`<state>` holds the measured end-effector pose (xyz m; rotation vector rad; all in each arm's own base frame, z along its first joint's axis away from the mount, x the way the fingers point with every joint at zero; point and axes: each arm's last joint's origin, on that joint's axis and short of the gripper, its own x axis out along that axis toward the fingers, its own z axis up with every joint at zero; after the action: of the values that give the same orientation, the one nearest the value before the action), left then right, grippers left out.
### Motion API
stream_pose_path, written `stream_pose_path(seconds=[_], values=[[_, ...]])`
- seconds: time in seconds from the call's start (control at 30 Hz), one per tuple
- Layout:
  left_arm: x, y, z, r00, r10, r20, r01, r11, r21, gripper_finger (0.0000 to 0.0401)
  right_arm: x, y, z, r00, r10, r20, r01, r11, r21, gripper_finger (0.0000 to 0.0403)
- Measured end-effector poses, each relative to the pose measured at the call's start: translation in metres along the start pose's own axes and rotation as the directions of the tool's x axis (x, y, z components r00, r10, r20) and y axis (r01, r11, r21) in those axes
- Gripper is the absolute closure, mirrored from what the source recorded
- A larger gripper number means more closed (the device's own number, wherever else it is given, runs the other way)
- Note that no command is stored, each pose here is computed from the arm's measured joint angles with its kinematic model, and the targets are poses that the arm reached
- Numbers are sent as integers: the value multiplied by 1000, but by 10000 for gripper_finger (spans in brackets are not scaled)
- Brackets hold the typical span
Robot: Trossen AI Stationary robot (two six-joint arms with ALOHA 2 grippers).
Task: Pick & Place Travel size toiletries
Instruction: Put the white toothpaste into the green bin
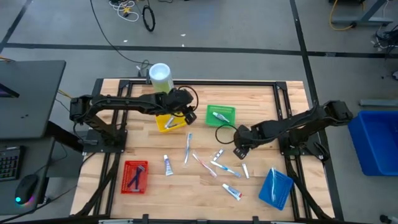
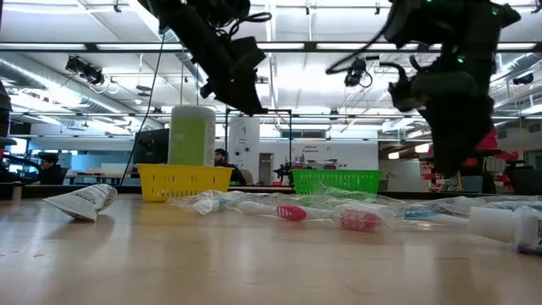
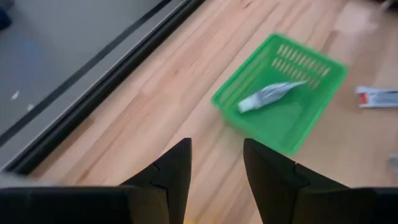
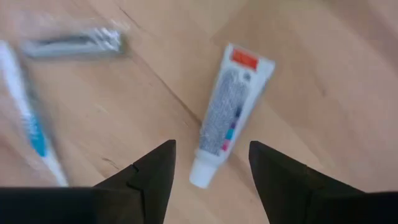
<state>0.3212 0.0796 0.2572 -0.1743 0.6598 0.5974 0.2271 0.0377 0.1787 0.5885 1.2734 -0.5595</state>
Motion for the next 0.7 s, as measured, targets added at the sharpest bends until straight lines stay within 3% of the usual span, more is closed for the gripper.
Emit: stream_pose_path(seconds=[0.2, 0.53, 0.7], values=[[0, -3, 6, 996, -70, 56, 68, 997, 35, 247, 14, 1, -11, 999, 31, 22, -32, 998, 63, 177], [0, -3, 7, 996, -72, 57, 69, 996, 49, 248, 40, -14, -26, 993, -10, 114, -1, 995, 95, 167], [0, -3, 6, 996, -72, 56, 69, 996, 50, 248, 48, -20, -31, 989, 3, 146, -17, 995, 99, 187]])
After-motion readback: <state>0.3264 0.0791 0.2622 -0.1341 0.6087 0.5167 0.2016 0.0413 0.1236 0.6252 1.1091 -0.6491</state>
